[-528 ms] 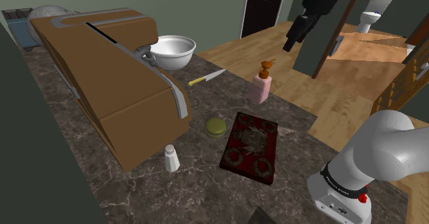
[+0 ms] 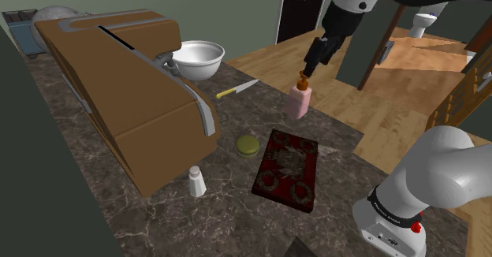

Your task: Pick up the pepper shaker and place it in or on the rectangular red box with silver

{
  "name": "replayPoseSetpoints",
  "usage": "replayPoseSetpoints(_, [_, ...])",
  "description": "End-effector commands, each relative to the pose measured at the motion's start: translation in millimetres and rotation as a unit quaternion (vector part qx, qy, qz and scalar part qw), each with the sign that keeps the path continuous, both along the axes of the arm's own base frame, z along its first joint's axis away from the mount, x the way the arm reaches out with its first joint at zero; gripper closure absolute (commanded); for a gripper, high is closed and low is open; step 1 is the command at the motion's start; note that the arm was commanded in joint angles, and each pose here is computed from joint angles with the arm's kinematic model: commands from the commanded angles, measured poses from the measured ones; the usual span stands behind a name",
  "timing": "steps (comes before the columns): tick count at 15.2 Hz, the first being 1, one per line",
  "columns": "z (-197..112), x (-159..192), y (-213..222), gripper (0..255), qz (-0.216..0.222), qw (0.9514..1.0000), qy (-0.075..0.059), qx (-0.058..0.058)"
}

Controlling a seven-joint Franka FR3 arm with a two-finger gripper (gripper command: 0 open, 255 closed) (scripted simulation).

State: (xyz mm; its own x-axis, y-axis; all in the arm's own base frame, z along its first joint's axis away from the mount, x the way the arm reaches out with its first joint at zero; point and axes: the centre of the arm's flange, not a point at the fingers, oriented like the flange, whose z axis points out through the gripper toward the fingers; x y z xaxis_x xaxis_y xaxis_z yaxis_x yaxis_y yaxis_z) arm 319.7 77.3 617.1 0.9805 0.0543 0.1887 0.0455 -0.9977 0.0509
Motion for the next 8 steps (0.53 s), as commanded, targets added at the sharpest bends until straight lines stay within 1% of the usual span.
replayPoseSetpoints(1, [-15, 8, 24, 0, -0.003, 1.0000, 0.003, -0.001])
replayPoseSetpoints(8, [-60, 29, 104, 0, -0.013, 0.9998, 0.012, -0.005])
